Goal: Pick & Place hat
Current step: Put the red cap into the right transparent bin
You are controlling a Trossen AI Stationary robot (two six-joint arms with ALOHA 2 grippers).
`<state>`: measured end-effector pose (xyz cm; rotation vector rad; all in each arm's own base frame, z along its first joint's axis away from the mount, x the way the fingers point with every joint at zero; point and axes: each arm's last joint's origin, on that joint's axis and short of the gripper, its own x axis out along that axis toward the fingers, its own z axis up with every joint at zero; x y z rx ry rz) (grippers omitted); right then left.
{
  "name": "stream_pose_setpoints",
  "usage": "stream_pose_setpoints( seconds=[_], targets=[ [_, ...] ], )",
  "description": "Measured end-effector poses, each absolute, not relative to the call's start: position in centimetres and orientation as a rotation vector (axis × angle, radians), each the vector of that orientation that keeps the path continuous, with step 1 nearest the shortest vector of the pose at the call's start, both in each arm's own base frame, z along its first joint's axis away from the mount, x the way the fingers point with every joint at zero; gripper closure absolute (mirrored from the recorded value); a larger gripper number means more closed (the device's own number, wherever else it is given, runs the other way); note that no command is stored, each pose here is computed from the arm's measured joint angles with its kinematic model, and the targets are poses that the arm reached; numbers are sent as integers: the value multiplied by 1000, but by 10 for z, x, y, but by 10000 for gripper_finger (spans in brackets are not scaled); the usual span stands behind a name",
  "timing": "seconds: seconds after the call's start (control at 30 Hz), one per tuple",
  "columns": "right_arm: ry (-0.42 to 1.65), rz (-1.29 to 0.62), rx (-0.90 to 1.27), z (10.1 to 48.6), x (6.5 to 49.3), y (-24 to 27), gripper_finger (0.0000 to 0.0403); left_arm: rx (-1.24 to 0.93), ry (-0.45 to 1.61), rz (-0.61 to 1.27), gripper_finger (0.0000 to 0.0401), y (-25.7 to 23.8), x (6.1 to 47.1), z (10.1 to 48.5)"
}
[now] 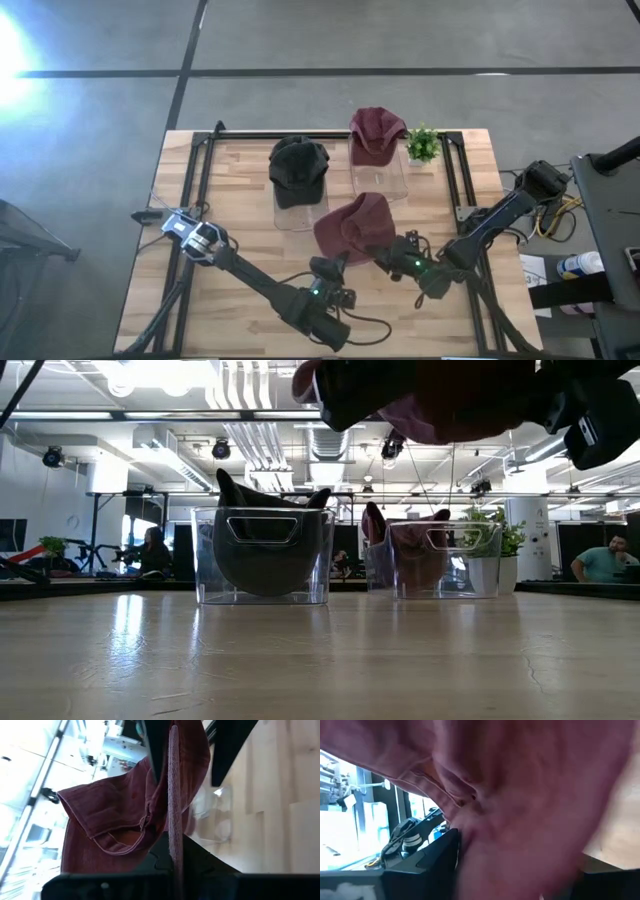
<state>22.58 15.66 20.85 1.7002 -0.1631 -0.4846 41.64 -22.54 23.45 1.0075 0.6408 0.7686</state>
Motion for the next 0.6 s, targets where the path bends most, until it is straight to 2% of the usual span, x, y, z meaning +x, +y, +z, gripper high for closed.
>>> stream_pose_setpoints(
  seconds=[0.3,0.6],
  targets=[
    [-173,-509,1685,203,226,151,192,959,661,692,383,-227,419,233],
    [-176,-512,1696,202,226,150,296,913,681,667,382,-219,425,232]
  ],
)
